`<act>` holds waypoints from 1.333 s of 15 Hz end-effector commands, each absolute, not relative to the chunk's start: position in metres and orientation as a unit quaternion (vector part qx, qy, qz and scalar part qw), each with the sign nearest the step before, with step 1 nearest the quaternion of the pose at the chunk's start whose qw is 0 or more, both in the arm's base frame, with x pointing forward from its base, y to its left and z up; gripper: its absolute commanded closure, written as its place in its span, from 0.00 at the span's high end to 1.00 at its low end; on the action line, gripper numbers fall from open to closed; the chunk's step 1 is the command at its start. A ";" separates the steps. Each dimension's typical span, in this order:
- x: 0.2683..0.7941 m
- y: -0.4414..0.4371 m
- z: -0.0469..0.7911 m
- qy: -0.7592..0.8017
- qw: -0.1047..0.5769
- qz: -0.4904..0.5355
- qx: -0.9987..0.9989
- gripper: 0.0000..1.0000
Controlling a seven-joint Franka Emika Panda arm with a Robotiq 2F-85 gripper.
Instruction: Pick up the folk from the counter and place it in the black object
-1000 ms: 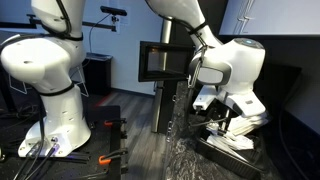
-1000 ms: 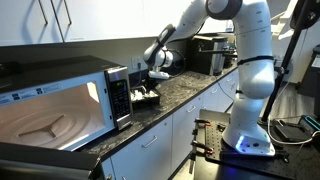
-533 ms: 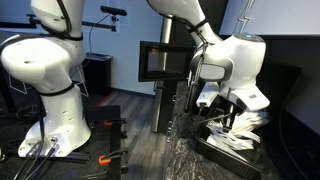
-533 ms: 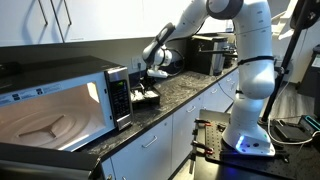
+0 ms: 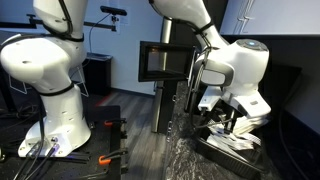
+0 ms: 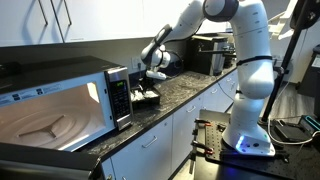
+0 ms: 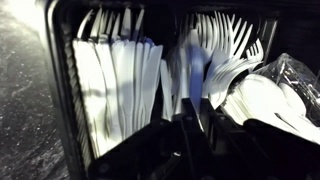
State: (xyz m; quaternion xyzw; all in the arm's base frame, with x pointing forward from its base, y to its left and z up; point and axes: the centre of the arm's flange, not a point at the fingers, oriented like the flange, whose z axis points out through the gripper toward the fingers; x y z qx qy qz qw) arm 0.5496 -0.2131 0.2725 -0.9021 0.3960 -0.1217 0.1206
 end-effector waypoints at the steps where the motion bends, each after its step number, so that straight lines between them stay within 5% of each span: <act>1: 0.565 -0.214 0.263 0.386 0.136 -0.123 -0.904 0.03; 7: 0.578 -0.197 0.249 0.377 0.154 -0.100 -0.908 0.03; 8: 0.577 -0.193 0.250 0.373 0.154 -0.096 -0.910 0.37; 17: 0.533 -0.168 0.290 0.329 0.023 -0.068 -0.942 0.97; 20: 0.523 -0.167 0.309 0.315 -0.009 -0.082 -0.946 1.00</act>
